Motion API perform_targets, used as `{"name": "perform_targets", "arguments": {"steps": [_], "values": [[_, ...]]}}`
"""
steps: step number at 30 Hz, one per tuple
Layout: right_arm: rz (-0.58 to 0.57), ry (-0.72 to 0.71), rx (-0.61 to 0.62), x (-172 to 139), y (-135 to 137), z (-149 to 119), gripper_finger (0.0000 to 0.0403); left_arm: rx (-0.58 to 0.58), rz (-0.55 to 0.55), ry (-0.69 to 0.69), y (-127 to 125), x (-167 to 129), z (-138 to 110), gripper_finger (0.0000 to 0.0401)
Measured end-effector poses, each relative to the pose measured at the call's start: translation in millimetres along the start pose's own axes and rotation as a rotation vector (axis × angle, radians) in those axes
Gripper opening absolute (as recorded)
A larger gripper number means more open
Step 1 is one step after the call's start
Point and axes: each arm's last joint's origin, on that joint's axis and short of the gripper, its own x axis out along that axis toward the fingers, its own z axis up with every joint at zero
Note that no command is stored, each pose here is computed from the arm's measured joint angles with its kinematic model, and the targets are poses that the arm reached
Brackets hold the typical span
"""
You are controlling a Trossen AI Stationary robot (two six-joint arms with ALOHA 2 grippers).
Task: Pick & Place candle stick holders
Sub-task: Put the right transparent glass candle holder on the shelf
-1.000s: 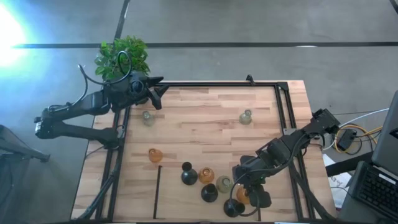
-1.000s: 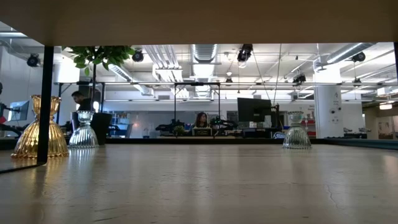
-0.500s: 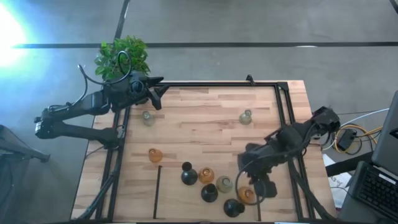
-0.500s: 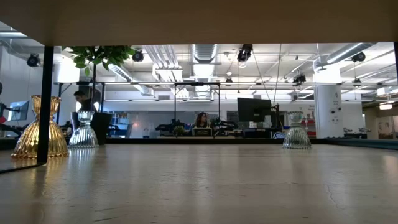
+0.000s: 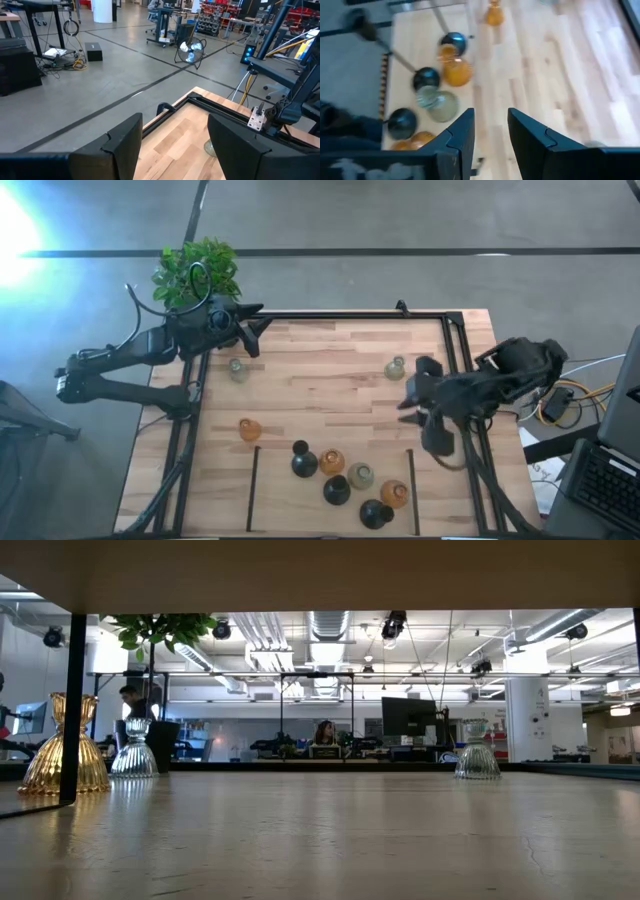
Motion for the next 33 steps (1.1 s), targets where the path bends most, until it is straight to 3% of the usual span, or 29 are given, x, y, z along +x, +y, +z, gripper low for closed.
{"name": "perform_targets", "arguments": {"steps": [3,10,16,25,33], "values": [[-0.01,0.054,0.002,16,-12,4,0.0102,0.007,0.001,0.0,0,0,0,0.0229],[0.268,0.242,-0.039,86,-17,11,0.0086,0.008,0.002,-0.002,0,-1,0,0.0229],[0.336,0.254,-0.069,119,-9,8,0.0081,0.006,0.002,-0.008,1,-3,1,0.0229],[0.382,0.229,-0.077,147,-5,6,0.0077,0.008,0.002,-0.01,1,-3,2,0.0229],[0.417,0.234,-0.065,149,-2,6,0.0077,0.027,0.002,-0.01,1,-3,2,0.0229]]}}
